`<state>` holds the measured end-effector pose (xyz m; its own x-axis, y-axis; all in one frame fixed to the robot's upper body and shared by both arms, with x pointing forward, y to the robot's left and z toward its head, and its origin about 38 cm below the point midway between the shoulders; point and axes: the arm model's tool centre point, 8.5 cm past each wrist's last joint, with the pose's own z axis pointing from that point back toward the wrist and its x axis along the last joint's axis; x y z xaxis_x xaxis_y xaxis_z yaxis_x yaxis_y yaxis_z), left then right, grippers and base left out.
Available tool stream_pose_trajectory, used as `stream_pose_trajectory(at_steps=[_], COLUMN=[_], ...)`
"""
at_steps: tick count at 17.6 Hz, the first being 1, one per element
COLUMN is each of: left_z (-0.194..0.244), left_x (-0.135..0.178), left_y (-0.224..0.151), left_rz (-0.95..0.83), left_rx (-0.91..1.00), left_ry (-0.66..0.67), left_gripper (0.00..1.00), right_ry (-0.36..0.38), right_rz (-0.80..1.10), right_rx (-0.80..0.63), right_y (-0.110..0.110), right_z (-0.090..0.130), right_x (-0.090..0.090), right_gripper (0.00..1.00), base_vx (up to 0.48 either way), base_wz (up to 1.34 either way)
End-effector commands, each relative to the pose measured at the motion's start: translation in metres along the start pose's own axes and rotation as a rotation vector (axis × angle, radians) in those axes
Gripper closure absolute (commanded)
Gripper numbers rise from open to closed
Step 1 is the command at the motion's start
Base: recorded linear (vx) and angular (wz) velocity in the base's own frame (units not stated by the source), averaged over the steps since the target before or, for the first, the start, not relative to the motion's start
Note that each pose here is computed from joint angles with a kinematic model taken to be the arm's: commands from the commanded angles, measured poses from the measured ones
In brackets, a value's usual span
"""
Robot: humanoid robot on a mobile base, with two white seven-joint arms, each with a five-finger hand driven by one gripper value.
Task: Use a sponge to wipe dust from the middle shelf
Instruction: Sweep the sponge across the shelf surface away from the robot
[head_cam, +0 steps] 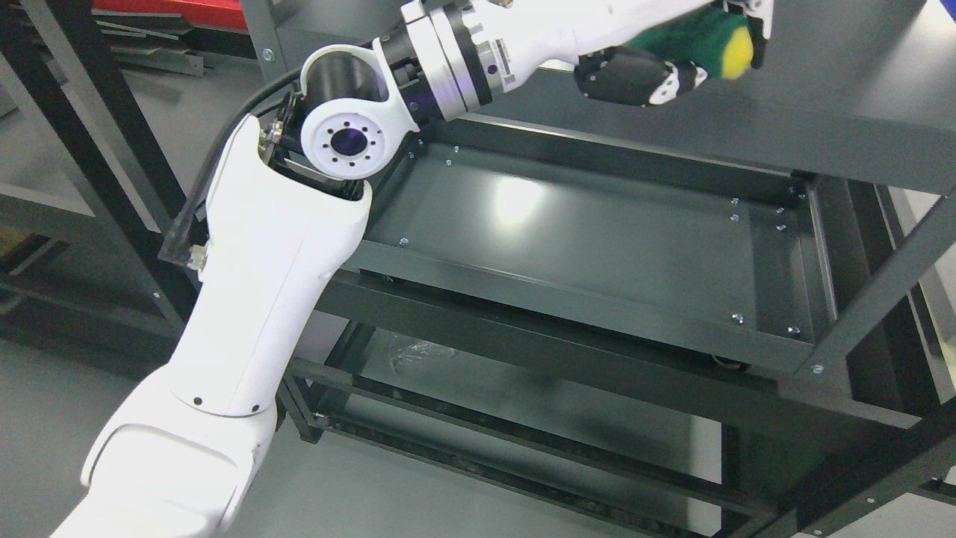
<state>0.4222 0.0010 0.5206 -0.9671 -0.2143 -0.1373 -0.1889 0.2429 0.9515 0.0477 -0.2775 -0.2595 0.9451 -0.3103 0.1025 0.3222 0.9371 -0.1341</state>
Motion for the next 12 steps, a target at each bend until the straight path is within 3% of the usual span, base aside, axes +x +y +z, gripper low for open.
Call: stream_pose_trajectory(at_steps=[1, 4, 12], left_z=[-0.033, -0.034, 0.004], left_x=[0.022, 0.023, -0.002], left_y=[-0.065, -0.069, -0.003], left_rz=[-0.045, -0.078, -0.189], left_rx=[-0.251, -0.271, -0.151], left_ry=[-0.087, -0.088, -0.009], left_gripper=[0.99, 0.99, 0.99], right_ry=[0.05, 0.05, 0.05], right_rz=[0.003, 0.003, 0.003], right_rx=[-0.01, -0.012, -0.01], right_y=[-0.01, -0.01, -0.01], right_z=[-0.001, -0.001, -0.001], right_x=[0.002, 0.002, 0.002], right_gripper=[0.0, 0.0, 0.0], base_vx=[0.002, -0.003, 0.001], base_wz=[0.14, 0.11, -0.02])
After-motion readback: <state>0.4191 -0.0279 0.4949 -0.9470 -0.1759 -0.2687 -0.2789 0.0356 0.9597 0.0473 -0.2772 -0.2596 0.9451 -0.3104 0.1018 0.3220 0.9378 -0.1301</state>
